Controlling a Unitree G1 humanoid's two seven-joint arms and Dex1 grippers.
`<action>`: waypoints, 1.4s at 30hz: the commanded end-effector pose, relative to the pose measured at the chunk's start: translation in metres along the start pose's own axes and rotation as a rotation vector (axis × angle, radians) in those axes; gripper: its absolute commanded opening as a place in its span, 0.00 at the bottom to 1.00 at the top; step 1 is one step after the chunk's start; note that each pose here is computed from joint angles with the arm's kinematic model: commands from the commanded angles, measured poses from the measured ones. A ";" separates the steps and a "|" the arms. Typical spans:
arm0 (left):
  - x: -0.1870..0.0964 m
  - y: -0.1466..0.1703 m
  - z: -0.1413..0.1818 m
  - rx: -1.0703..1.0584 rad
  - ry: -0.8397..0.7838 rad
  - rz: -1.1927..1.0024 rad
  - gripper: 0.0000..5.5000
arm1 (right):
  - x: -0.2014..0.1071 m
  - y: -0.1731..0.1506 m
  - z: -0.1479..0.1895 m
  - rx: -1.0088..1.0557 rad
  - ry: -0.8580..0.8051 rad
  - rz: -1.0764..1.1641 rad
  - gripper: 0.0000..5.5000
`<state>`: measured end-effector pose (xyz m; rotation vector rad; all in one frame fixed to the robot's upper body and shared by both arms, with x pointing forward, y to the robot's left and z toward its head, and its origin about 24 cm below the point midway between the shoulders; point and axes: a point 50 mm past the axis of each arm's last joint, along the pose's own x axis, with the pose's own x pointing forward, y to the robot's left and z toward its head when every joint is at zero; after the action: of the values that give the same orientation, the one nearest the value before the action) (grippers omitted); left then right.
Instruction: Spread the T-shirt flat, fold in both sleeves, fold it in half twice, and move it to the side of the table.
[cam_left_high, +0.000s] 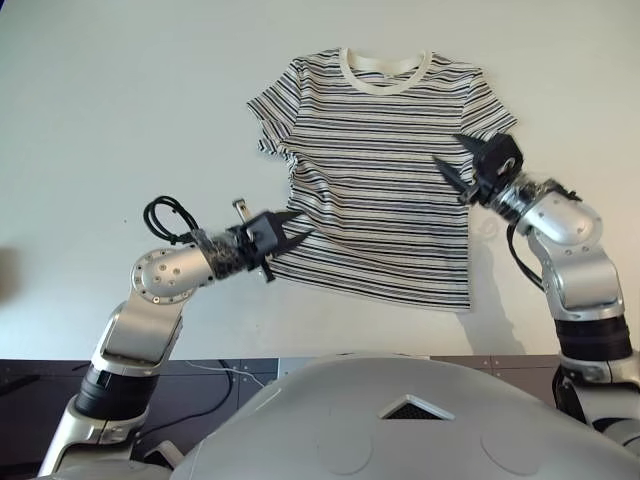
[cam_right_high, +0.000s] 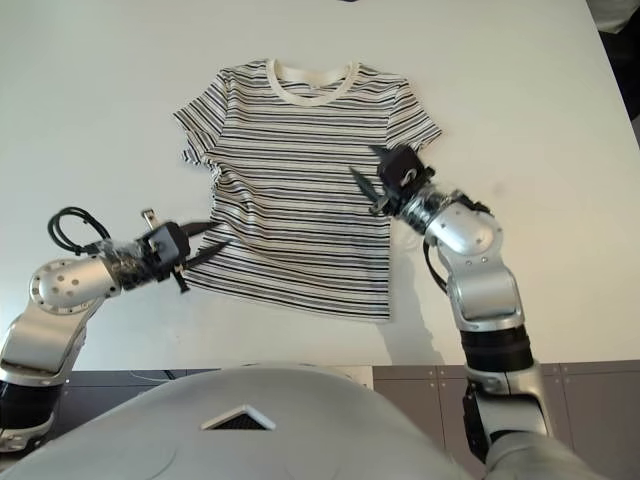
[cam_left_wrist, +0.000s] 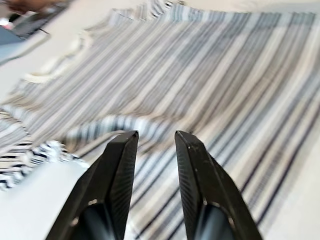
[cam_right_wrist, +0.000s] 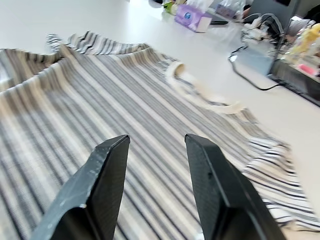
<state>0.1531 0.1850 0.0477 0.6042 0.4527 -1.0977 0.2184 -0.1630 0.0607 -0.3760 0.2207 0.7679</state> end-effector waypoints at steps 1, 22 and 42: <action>-0.009 -0.007 -0.034 0.055 0.244 -0.064 0.24 | -0.015 0.016 0.001 -0.001 0.029 0.083 0.37; -0.036 -0.049 0.005 -0.340 0.039 -0.219 0.24 | -0.074 0.056 -0.046 -0.089 0.326 0.332 0.37; -0.002 -0.026 -0.042 -0.210 0.171 -0.093 0.24 | -0.051 0.032 -0.060 -0.236 0.410 0.312 0.37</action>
<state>0.1505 0.1862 0.0275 0.4719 0.5566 -1.0664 0.1837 -0.1866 0.0327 -0.7570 0.4099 0.9405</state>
